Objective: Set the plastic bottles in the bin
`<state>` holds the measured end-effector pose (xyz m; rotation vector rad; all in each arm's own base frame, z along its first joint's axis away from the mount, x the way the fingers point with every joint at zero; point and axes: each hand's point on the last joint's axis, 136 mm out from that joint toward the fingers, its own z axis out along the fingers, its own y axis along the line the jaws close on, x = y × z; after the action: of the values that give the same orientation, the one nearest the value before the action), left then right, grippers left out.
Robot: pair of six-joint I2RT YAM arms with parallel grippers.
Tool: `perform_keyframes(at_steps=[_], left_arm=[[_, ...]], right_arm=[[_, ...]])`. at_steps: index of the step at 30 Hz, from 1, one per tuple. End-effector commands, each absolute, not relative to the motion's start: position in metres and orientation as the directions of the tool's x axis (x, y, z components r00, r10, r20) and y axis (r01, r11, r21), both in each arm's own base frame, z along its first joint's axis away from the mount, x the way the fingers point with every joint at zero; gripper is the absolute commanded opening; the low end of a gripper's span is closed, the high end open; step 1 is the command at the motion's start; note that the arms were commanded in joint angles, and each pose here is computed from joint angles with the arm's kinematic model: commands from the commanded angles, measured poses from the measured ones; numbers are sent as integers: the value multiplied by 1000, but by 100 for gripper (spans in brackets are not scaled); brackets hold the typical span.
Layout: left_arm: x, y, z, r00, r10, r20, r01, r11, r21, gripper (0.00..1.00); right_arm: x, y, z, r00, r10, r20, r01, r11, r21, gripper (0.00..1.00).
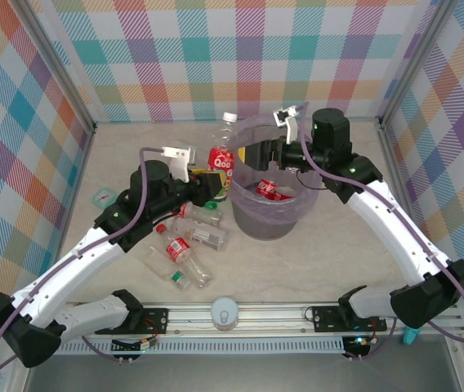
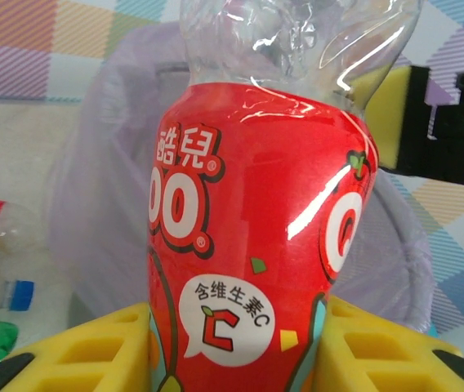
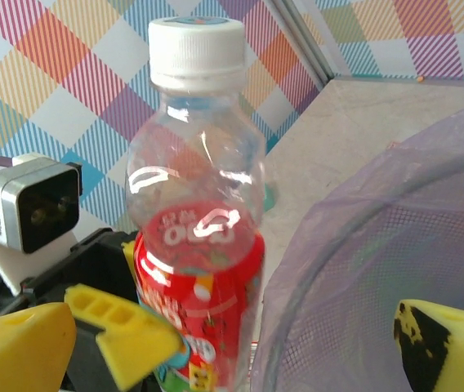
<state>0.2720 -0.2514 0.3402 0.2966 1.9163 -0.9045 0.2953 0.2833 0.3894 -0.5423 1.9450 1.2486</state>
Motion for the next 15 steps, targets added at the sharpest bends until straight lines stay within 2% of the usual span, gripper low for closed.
perform_keyframes(at_steps=[1, 10, 15], left_arm=[[268, -266, 375, -435, -182, -882, 624, 645, -440, 40], [250, -288, 381, -401, -144, -905, 680, 616, -399, 39], [243, -283, 375, -403, -87, -911, 686, 630, -364, 38]], right_arm=[[295, 293, 408, -602, 54, -797, -726, 379, 574, 98], [313, 290, 403, -590, 48, -806, -704, 458, 542, 96], [326, 296, 396, -593, 59, -803, -698, 460, 549, 89]])
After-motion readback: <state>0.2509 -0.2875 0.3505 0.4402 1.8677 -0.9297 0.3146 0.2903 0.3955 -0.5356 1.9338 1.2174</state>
